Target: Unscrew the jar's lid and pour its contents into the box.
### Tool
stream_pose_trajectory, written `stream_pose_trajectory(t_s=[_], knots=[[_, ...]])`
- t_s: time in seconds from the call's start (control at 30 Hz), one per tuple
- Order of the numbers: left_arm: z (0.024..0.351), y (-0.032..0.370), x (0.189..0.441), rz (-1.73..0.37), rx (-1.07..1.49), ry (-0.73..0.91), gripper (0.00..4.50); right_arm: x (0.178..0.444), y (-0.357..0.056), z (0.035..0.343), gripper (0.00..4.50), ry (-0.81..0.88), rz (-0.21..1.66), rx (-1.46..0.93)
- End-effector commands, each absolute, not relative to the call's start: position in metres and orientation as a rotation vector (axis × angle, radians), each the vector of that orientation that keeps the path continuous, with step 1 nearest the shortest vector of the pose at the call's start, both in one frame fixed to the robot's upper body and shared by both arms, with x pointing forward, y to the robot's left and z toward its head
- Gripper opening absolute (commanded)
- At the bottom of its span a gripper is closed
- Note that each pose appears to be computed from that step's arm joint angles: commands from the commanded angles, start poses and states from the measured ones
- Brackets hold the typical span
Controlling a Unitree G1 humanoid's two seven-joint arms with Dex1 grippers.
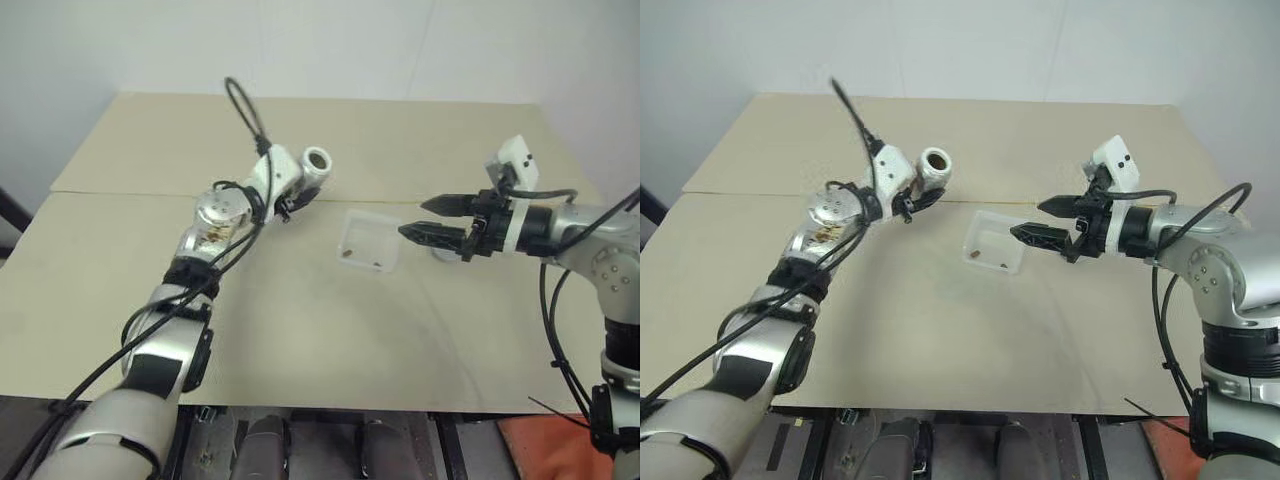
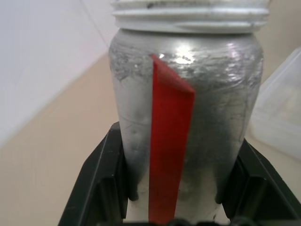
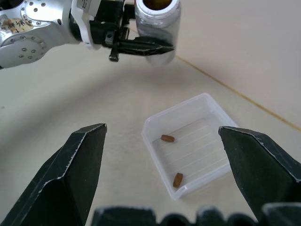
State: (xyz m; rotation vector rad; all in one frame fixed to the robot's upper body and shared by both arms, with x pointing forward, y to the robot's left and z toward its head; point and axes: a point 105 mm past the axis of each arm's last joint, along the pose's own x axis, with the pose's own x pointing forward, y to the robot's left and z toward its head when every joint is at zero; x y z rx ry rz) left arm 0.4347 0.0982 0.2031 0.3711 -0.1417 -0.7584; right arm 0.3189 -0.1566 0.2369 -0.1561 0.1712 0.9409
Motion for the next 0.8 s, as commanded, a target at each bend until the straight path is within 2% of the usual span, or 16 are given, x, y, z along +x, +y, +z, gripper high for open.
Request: stream_pose_trajectory(t_s=[0.03,0.23,0.37,0.6,0.8], knots=[[0.214,0.108,0.424,-0.715,0.196,-0.141,2.07,0.313,-0.155,0.25,4.47,0.087,0.97,-0.218],[0.187,0.123,0.41,-0.597,0.047,-0.132,2.07,0.313,-0.155,0.251,4.47,0.086,0.977,-0.233],[0.163,0.123,0.403,-0.546,0.07,-0.159,2.07,0.314,-0.155,0.252,4.47,0.086,0.981,-0.237],[0.15,0.116,0.405,-0.463,0.062,-0.229,2.07,0.314,-0.154,0.253,4.47,0.084,0.991,-0.244],[0.133,0.111,0.407,-0.472,0.099,-0.194,2.07,0.313,-0.152,0.252,4.47,0.085,0.997,-0.247]])
